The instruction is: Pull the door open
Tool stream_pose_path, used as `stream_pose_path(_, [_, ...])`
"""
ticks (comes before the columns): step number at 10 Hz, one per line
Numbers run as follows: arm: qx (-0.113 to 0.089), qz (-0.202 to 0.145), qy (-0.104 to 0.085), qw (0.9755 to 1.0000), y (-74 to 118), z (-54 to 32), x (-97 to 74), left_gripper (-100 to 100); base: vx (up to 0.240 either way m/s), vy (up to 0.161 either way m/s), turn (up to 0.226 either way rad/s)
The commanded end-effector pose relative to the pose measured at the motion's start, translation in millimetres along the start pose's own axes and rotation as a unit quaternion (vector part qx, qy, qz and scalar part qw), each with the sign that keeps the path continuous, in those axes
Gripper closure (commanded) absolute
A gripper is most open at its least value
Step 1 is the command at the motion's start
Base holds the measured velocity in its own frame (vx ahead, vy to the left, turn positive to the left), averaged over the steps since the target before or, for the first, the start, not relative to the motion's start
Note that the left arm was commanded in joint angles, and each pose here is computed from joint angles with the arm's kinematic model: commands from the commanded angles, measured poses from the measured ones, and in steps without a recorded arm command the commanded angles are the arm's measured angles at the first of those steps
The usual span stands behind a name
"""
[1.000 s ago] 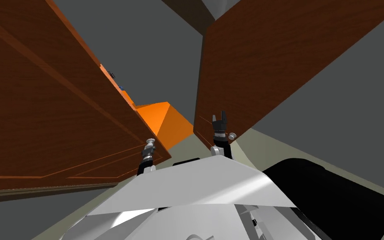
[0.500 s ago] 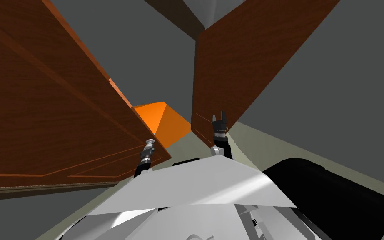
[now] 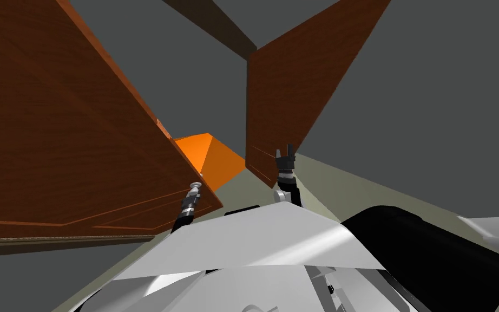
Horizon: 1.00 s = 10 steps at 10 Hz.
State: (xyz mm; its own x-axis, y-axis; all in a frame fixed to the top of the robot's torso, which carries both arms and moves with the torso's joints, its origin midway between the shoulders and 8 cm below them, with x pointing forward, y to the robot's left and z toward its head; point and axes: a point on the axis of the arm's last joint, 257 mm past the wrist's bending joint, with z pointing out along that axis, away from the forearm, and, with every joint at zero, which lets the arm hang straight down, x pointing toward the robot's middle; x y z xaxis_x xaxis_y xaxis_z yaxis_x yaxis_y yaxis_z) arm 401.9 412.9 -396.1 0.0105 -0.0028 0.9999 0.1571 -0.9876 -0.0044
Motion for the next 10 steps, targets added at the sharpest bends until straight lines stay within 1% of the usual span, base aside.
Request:
stream_pose_path(1, [-0.012,0.0,0.002,0.9999,0.5,-4.9,1.1,100,-0.136,0.006,-0.109])
stream_pose_path(3, [-0.026,0.001,0.004,0.9997,1.2,-10.9,2.2,100,-0.234,0.028,-0.104])
stream_pose_path(4, [-0.034,0.0,0.004,0.9994,1.7,-14.4,2.7,100,-0.232,0.091,-0.105])
stream_pose_path(5, [-0.046,0.0,0.005,0.9989,2.5,-19.6,3.3,100,-0.243,0.074,-0.157])
stream_pose_path(7, [-0.061,-0.001,0.005,0.9981,3.8,-27.0,3.9,100,-0.25,0.056,-0.086])
stream_pose_path(8, [-0.056,0.0,0.003,0.9984,3.4,-24.4,2.6,100,-0.118,0.028,-0.022])
stream_pose_path(9, [-0.066,0.0,0.001,0.9978,3.1,-33.1,0.4,100,-0.173,0.027,-0.139])
stream_pose_path(10, [-0.069,0.0,0.001,0.9976,2.6,-34.6,0.6,100,-0.205,0.031,-0.12])
